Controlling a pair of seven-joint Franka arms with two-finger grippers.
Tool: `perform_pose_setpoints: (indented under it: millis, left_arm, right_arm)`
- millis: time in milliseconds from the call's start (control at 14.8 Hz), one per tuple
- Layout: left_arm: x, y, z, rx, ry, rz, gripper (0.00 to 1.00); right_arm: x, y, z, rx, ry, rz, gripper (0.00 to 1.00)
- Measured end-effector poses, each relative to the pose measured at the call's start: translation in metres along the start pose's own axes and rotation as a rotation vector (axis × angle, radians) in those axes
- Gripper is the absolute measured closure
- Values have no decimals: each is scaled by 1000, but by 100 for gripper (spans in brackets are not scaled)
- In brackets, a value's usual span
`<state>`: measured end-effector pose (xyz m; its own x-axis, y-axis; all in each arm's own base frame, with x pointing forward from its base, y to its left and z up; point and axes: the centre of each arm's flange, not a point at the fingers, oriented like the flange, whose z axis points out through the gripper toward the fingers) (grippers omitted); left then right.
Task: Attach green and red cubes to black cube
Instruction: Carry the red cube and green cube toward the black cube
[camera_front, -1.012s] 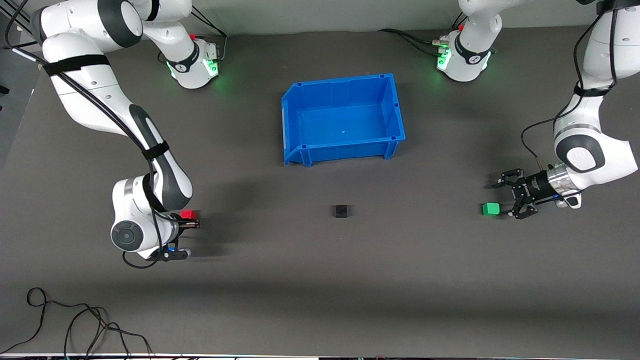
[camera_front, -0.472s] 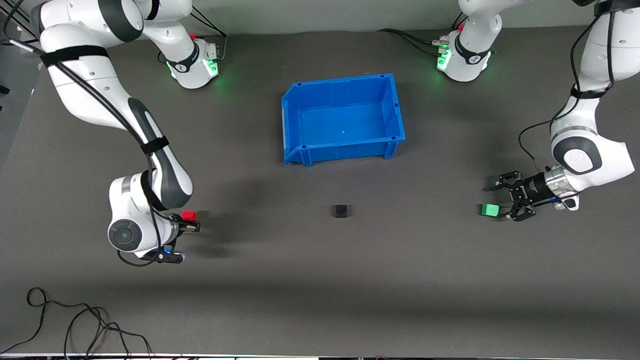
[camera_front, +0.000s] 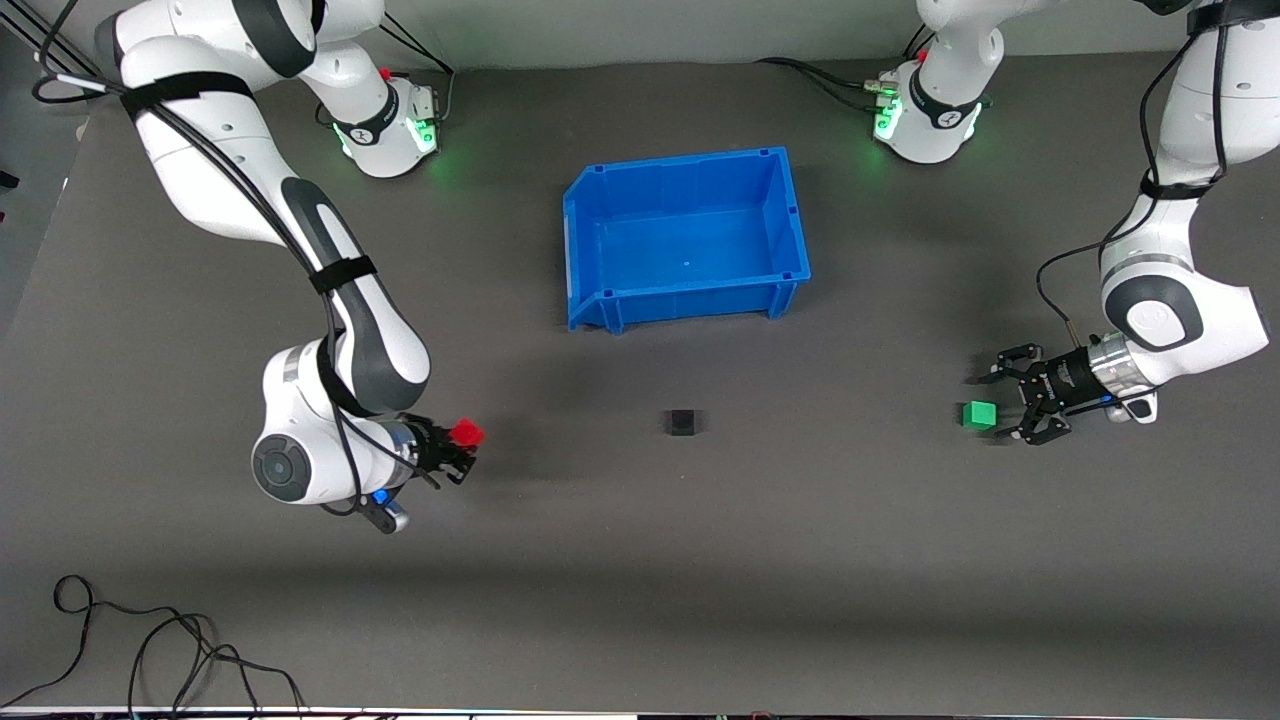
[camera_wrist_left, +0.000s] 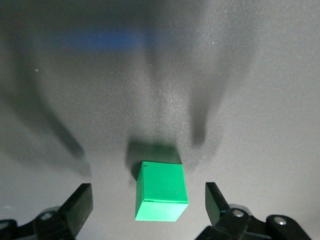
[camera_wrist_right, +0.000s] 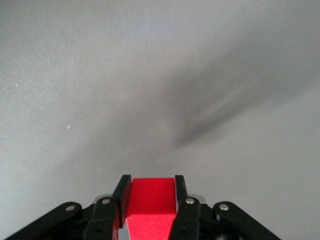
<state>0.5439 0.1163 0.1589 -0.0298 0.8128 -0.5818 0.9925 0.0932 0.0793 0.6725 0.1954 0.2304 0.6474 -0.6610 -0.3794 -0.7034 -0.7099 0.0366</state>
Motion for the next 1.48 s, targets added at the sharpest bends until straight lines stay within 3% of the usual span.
perform_pose_setpoints:
  millis: [67, 135, 405, 540, 742, 945, 1215, 1485]
  left_arm:
    - [0, 0, 1, 0, 0, -1, 8]
    - [1, 0, 1, 0, 0, -1, 22]
    - [-2, 2, 2, 0, -1, 6, 63]
    - [-5, 6, 1, -5, 0, 15, 63]
    - [-31, 26, 4, -14, -2, 12, 63]
    - [-93, 51, 18, -10, -11, 2, 63]
    - [-180, 50, 60, 46, -18, 48, 63]
    - [-255, 36, 105, 23, 40, 45, 63]
  right_arm:
    - [-3, -4, 9, 2, -20, 49, 61]
    - [-11, -12, 17, -1, -26, 97, 61]
    - [-74, -74, 44, 43, 19, 287, 61]
    - [-87, -86, 54, 44, 19, 347, 61]
    - [-94, -93, 85, 44, -26, 427, 61]
    - [-121, -111, 114, 91, -29, 483, 61]
    - [-128, -117, 111, 118, -33, 518, 61]
    - [-129, -122, 106, 158, -34, 558, 61]
